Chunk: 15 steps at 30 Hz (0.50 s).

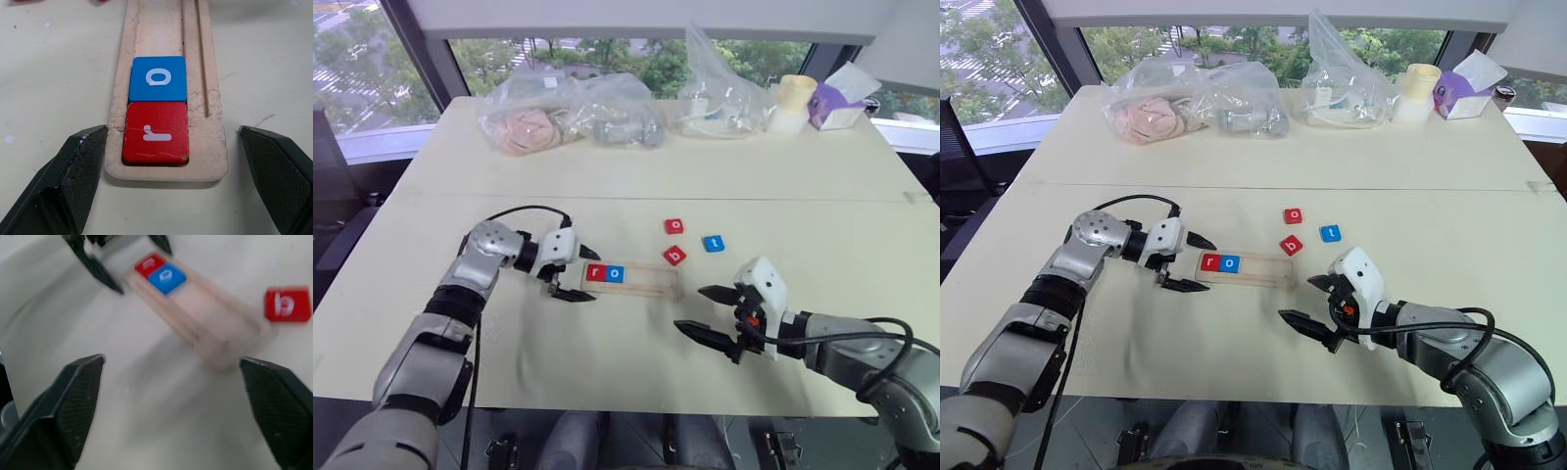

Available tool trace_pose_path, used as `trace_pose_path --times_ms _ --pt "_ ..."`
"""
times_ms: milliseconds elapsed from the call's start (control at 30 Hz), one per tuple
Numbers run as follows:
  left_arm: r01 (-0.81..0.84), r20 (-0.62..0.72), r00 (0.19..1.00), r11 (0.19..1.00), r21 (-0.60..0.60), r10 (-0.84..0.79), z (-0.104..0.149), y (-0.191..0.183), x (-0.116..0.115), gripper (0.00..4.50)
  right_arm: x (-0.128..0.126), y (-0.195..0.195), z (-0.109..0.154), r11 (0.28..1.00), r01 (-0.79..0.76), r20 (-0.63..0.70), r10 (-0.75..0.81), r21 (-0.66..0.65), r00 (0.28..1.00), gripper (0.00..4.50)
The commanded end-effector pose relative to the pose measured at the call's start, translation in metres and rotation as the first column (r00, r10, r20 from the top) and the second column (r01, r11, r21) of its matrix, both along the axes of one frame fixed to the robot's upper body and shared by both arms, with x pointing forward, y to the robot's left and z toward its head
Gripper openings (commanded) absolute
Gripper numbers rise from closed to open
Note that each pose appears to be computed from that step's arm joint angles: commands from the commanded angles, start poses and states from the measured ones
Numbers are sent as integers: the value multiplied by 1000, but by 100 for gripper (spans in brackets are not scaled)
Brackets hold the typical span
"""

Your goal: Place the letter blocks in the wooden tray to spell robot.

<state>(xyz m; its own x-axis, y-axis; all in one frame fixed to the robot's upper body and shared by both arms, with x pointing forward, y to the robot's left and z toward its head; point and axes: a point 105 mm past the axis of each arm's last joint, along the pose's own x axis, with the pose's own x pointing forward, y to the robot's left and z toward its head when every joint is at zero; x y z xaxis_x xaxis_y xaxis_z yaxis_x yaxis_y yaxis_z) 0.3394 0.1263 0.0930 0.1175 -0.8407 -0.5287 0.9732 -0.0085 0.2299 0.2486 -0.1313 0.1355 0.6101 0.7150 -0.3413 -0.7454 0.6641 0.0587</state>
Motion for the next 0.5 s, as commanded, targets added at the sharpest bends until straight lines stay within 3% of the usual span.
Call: trace_pose_path --times_ms 33,300,500 --pt "-60 -17 998 997 -57 59 26 12 -2 449 26 -6 17 996 86 105 -85 2 991 450" --pt "-256 -42 967 961 -108 253 63 54 -10 449 82 4 8 988 149 105 -143 -47 984 450" --pt "-319 -33 947 937 -143 318 76 61 -20 449 115 12 -6 973 191 76 -182 -129 980 450"
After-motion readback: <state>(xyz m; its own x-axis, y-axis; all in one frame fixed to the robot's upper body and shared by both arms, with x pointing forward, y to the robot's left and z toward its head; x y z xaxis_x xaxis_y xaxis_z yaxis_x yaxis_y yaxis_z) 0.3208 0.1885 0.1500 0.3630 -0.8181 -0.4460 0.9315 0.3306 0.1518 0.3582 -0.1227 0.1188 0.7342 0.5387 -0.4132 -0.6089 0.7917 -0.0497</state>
